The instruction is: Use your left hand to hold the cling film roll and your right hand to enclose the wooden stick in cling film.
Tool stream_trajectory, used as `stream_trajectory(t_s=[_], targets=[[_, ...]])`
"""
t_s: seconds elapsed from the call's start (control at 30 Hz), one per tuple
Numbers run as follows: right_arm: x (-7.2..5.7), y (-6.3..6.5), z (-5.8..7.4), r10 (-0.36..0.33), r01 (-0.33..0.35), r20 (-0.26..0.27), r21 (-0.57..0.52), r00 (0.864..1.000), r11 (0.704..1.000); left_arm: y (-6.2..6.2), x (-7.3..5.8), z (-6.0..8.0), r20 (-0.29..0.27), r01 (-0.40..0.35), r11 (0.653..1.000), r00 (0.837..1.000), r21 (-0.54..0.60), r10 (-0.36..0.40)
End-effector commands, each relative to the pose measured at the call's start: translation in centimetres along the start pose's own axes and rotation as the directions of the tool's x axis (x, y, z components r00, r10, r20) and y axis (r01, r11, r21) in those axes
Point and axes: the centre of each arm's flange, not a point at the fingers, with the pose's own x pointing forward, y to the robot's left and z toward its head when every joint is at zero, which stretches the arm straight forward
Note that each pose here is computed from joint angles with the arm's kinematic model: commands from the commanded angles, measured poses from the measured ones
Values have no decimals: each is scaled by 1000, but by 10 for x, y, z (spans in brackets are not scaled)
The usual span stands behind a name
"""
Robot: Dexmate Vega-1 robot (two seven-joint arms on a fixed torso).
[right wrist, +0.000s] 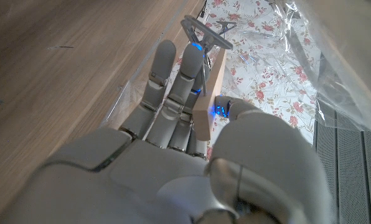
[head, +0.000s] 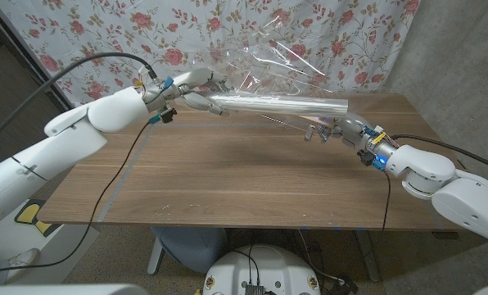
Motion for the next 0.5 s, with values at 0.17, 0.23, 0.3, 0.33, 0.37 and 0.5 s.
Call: stream_trajectory(t_s=[0.17, 0.23, 0.3, 0.33, 0.37, 0.5], targets=[[6, -5, 4, 11, -11, 1, 1, 1000, 1000, -17, -11, 3, -9, 70, 997, 997, -19, -71], [6, -6, 4, 9, -9, -1, 11, 1000, 1000, -19, -10, 4, -8, 97, 995, 995, -9, -97], [7, -7, 4, 5, -5, -2, 18, 1000, 1000, -21, -10, 4, -4, 107, 994, 994, -23, -107], [7, -7, 4, 6, -6, 0, 17, 1000, 1000, -22, -10, 5, -4, 113, 993, 994, -23, -113], [8, -7, 5, 9, -9, 4, 13, 1000, 1000, -24, -11, 5, -3, 117, 993, 993, -19, -117], [9, -7, 6, 10, -10, 17, 21, 1000, 1000, -29, -11, 5, -1, 132, 991, 991, -33, -132]])
